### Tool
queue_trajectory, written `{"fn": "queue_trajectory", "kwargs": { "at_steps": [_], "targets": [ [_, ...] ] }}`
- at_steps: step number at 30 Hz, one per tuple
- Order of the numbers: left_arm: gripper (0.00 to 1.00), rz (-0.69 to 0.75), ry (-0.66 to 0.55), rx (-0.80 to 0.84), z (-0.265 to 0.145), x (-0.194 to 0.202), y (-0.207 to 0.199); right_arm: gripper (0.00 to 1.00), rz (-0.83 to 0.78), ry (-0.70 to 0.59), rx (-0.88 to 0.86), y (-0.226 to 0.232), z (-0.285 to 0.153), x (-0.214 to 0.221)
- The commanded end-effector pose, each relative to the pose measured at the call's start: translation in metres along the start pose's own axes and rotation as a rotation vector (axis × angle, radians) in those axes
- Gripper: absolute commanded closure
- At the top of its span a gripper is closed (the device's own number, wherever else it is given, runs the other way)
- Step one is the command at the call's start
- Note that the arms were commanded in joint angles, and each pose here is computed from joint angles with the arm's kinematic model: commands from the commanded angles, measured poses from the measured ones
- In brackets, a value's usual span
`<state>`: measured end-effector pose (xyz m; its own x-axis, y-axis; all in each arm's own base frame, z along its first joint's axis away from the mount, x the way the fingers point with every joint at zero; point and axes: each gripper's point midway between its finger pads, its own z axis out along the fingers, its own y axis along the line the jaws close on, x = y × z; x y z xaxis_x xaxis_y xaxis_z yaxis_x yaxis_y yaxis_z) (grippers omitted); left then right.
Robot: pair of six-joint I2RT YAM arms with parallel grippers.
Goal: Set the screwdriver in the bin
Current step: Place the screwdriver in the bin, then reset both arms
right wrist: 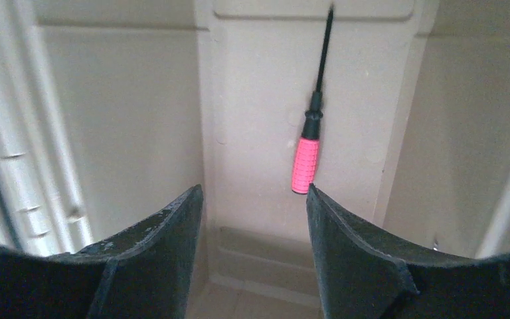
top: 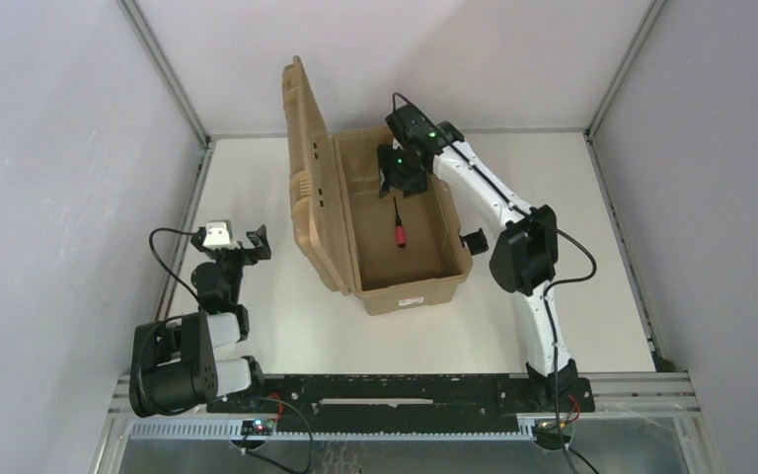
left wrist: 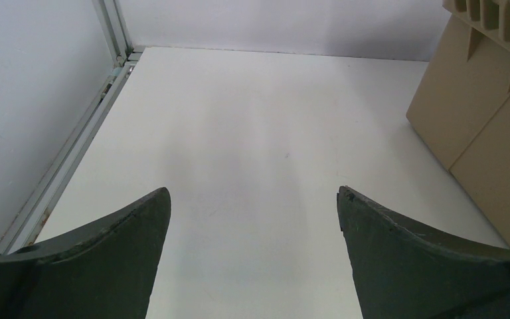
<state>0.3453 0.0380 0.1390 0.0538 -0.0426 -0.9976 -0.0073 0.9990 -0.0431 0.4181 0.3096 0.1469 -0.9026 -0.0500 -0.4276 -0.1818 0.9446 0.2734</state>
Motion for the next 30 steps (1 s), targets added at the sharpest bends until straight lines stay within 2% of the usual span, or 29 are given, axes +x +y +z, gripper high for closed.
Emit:
{"fn": "queue_trajectory", "kwargs": {
  "at_steps": [1, 9, 14, 18, 24, 30],
  "targets": [
    [0.00, -0.006, -0.023, 0.003, -0.002, -0.004, -0.001, 0.31, -0.099, -0.196, -0.039, 0.017, -0.060, -0.042],
    [0.00, -0.005, -0.026, 0.003, -0.002, -0.005, -0.001, 0.17, -0.172, -0.403, 0.020, 0.001, -0.130, -0.083],
    [0.00, -0.006, -0.024, 0.003, -0.002, -0.004, -0.001, 0.10, -0.157, -0.490, 0.061, -0.024, -0.168, -0.100],
    [0.00, -0.006, -0.024, 0.004, -0.002, -0.004, -0.001, 0.01, -0.133, -0.546, 0.099, -0.049, -0.192, -0.111],
    [0.00, -0.005, -0.025, 0.002, -0.002, -0.004, -0.001, 0.00, -0.089, -0.597, 0.167, -0.089, -0.218, -0.117],
    [0.00, -0.005, -0.026, 0.003, -0.002, -0.005, -0.001, 0.00, -0.042, -0.609, 0.245, -0.136, -0.224, -0.112]
  ]
}}
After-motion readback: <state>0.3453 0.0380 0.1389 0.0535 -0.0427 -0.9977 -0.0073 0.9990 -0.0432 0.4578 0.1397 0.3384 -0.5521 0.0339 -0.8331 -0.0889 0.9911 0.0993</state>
